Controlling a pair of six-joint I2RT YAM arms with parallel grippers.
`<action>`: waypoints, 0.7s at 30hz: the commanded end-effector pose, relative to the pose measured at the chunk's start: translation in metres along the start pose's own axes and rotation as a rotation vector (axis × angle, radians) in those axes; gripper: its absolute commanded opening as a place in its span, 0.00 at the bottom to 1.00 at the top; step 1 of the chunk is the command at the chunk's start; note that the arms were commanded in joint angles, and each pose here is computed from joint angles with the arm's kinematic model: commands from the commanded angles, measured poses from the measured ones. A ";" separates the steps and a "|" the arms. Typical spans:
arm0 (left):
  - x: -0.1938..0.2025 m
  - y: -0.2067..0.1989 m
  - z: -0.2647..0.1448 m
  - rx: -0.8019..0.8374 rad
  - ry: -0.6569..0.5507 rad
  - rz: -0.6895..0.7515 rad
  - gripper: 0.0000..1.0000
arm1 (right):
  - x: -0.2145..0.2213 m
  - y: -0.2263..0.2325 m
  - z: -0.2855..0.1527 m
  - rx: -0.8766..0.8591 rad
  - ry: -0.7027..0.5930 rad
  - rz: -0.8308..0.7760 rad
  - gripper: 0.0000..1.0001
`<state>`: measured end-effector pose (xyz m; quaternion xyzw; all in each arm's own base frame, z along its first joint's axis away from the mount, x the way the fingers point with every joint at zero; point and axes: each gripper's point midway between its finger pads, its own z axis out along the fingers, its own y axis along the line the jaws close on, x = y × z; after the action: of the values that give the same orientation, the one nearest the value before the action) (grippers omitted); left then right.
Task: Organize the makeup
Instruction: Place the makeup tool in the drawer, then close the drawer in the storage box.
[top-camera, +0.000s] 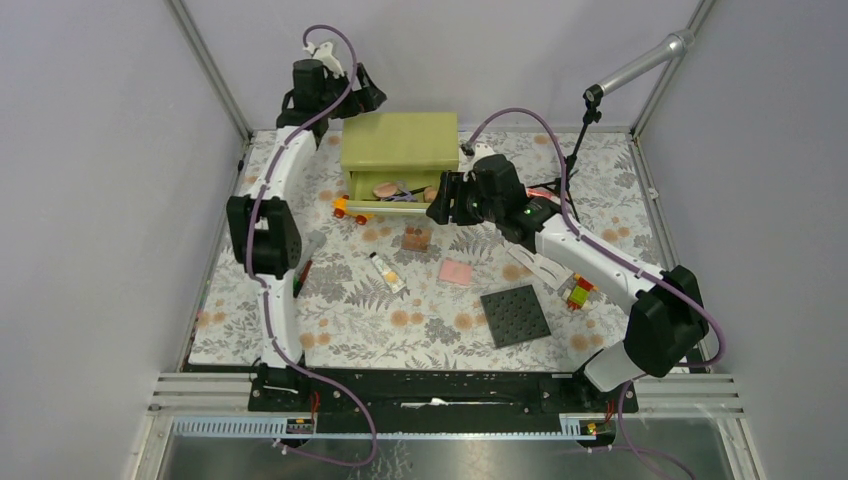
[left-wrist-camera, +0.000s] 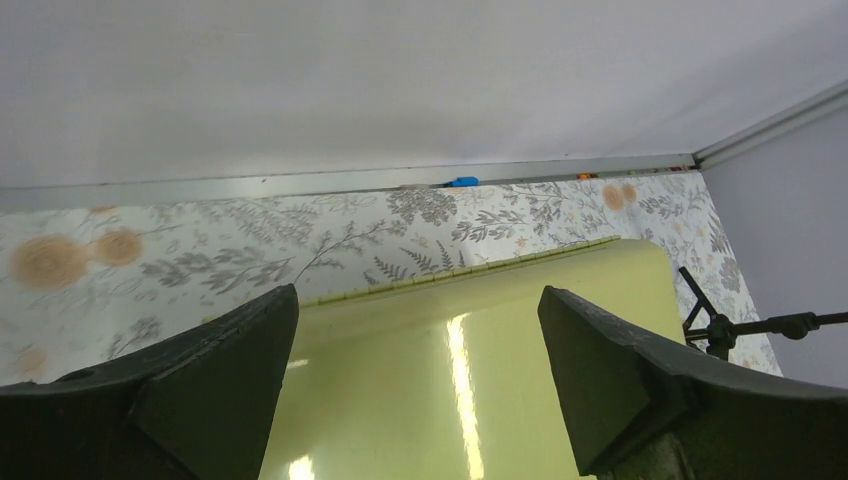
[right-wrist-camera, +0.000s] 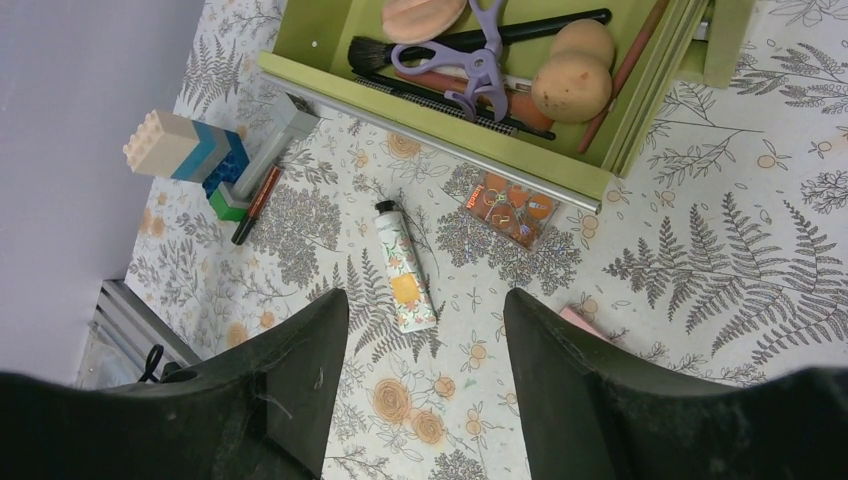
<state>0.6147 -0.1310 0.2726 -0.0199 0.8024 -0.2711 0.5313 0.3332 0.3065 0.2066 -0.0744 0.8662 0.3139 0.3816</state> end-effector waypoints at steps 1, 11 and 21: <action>-0.047 -0.041 0.010 0.187 -0.180 0.102 0.99 | -0.009 0.016 -0.010 -0.064 -0.038 0.003 0.65; -0.011 -0.050 0.052 0.221 -0.136 0.146 0.97 | 0.005 0.016 -0.004 -0.087 0.002 0.032 0.65; 0.039 -0.060 0.070 0.245 -0.039 0.123 0.96 | 0.015 0.030 0.005 -0.167 0.032 0.050 0.64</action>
<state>0.6462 -0.2102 0.2442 0.0663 0.7642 -0.3210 0.5554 0.3220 0.3166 0.1979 -0.0712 0.8637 0.3505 0.3550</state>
